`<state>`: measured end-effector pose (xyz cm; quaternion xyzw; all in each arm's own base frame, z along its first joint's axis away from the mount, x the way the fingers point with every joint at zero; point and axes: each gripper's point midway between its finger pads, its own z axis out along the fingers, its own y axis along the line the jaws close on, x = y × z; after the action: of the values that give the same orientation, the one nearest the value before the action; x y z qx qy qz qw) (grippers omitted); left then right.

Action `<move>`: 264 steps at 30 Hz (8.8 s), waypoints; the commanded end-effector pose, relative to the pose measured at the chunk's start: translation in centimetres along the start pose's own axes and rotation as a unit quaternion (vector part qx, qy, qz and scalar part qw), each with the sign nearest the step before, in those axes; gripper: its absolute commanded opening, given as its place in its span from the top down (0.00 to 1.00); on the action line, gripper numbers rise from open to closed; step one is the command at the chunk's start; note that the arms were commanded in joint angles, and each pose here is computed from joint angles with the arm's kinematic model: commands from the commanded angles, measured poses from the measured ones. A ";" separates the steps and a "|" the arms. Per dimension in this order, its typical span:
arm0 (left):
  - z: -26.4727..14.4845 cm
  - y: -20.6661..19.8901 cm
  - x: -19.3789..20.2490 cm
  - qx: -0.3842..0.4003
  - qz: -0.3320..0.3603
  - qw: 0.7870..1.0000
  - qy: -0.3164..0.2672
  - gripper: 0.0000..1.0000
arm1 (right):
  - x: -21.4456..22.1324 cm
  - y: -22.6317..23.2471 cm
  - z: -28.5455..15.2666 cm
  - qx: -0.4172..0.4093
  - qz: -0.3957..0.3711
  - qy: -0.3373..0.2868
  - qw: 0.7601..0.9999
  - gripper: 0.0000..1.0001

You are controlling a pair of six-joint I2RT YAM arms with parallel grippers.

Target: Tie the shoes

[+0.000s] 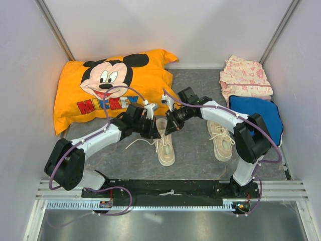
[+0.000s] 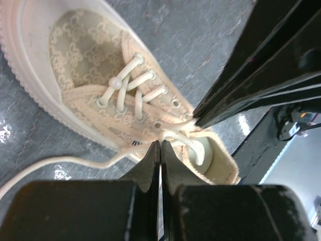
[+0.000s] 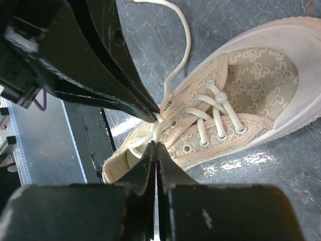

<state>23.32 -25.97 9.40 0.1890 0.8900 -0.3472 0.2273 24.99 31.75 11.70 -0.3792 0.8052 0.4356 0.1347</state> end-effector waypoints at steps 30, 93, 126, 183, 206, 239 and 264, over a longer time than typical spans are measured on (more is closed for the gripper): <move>1.1 -3.2 -3.4 0.133 -0.081 0.983 -0.095 0.98 | -0.4 1.4 -0.2 -0.033 -0.001 -0.014 0.999 0.98; 3.5 -2.7 -2.2 0.210 -0.185 0.955 -0.092 0.98 | 1.9 -2.0 -0.8 -0.056 0.188 -0.038 0.980 0.63; -4.3 -3.5 -2.1 0.203 -0.001 0.978 -0.045 0.66 | 1.1 -2.5 -2.4 -0.017 0.112 -0.025 0.993 1.00; -10.9 11.4 7.3 -0.024 0.517 0.841 0.157 0.98 | -1.2 -5.3 -7.1 0.199 -0.097 0.020 0.975 1.00; -15.3 2.0 4.1 0.037 0.542 0.839 0.034 0.98 | -5.2 -6.4 -7.7 0.228 -0.110 -0.075 0.965 1.00; -2.9 -20.4 -7.0 0.224 0.576 0.773 -0.145 0.86 | -9.5 -1.4 -7.9 0.092 -0.096 -0.161 0.978 0.26; -10.2 0.2 -5.6 -0.048 0.375 0.920 -0.100 0.39 | 2.6 -3.2 -10.1 0.144 -0.257 -0.028 0.955 0.02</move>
<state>28.12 -20.80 22.41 0.4153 0.7461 -0.1819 0.4876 30.08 21.67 18.40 -0.4176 0.7741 0.3155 0.3560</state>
